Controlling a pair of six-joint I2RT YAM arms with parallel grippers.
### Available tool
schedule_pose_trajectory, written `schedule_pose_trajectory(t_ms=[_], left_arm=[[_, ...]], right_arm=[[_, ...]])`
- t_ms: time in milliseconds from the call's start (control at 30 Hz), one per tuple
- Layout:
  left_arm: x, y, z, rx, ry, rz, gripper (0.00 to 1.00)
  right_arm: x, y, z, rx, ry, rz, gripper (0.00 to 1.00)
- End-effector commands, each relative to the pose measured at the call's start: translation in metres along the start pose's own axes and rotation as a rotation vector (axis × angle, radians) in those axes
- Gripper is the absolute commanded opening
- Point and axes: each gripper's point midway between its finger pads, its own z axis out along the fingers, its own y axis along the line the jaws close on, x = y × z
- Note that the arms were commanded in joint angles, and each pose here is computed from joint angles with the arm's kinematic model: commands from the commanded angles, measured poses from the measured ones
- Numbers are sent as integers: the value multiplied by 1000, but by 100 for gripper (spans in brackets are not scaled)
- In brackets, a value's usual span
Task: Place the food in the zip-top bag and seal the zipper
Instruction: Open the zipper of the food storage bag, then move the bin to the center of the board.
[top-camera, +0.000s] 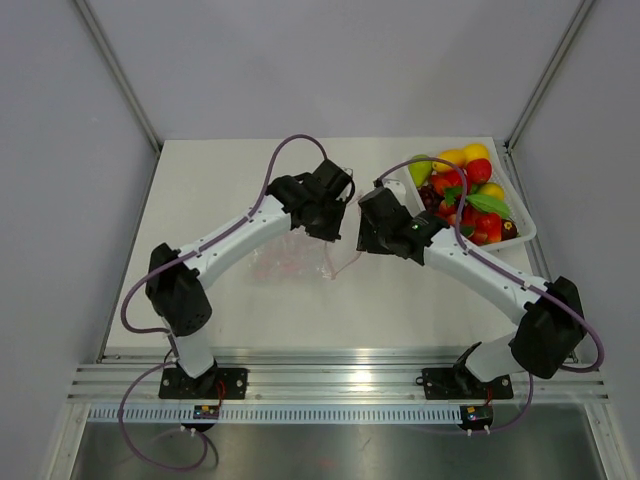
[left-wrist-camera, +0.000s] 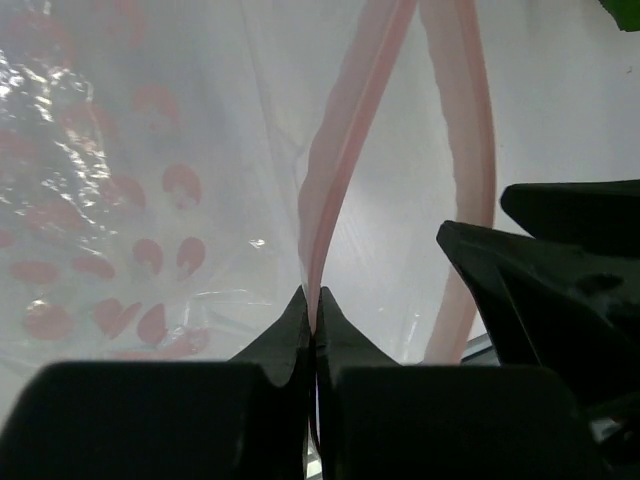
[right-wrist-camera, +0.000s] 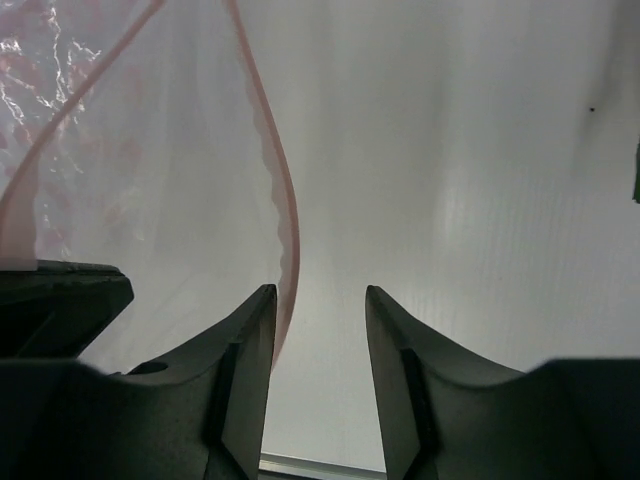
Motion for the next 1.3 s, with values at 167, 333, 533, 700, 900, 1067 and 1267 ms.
schedule_pose_trajectory(t_ms=[167,333,533,700,900,1067,1267], left_arm=[[-45,-42,3,140,-53,-29,0],[-51,-46,17,147,-29,-32,0],[-52,-41,25,132,-25,-38,0],[-55,-37,26,122,-33,-48,0],[-54,-33,20,116,-45,-43,0],[-47,-28,13,115,-56,-34,0],[-42,-23,11,112,-57,-34,0]], right_arm=[[-41,-34,-29,57,-125,28,55],[-57,-45,-59,40,-203,51,59],[-77,-72,-86,96,-287,82,64],[-99,-103,-89,144,-317,161,73],[-119,-146,-73,190,-282,250,75],[-136,-148,-71,181,-246,166,70],[-148,-134,-23,140,-101,73,63]])
